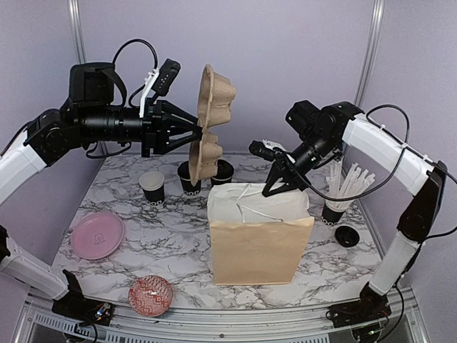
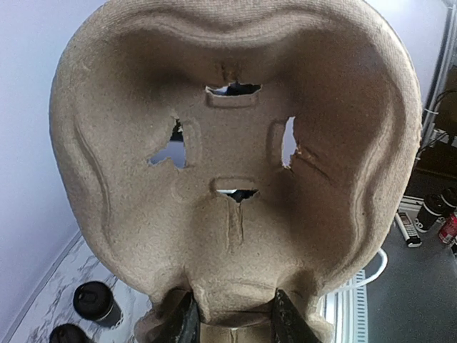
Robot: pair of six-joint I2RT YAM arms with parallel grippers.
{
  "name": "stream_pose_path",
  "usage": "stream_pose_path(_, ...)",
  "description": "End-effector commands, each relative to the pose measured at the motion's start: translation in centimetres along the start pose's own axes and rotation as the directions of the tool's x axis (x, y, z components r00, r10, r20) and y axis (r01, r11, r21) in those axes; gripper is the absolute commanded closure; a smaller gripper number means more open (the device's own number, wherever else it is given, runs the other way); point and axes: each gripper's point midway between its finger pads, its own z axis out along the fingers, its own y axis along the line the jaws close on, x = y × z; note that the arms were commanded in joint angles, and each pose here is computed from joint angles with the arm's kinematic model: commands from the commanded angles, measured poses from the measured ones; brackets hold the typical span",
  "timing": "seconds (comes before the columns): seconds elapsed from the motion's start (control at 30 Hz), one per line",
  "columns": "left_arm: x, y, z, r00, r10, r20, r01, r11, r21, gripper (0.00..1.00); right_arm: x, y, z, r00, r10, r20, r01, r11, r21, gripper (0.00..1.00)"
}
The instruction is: Pack the takeout coffee
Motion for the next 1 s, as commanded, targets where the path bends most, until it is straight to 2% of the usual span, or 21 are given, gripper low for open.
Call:
stream_pose_path(0.0, -3.4, -3.4, 1.9, 0.981, 0.046, 0.190, -0.083, 0.978, 0.190, 0.67, -1.3, 1.0, 0.3, 0.999, -0.001, 0.046, 0.004, 0.998, -0.059, 0.95)
stream_pose_path(0.2, -4.0, -5.1, 4.7, 0.965, -0.020, 0.260, -0.071, 0.940, 0.334, 0.67, -1.4, 1.3, 0.9, 0.999, -0.001, 0.049, 0.005, 0.996, -0.088, 0.95)
stream_pose_path(0.4, -3.5, -6.3, 7.2, 0.963, -0.059, 0.264, -0.061, 0.904, 0.424, 0.67, -1.1, 1.3, 1.4, 0.999, 0.006, 0.043, -0.001, 0.994, -0.106, 0.95)
stream_pose_path(0.67, -1.4, -7.8, 9.9, 0.979, -0.093, 0.179, -0.010, 0.864, 0.503, 0.66, -0.9, 1.1, 1.7, 0.999, 0.009, 0.038, -0.004, 0.993, -0.114, 0.96)
stream_pose_path(0.97, 3.4, -7.4, 11.4, 0.999, -0.048, 0.011, 0.038, 0.895, 0.445, 0.66, -0.9, 1.2, 1.7, 0.999, 0.005, 0.036, -0.001, 0.993, -0.118, 0.96)
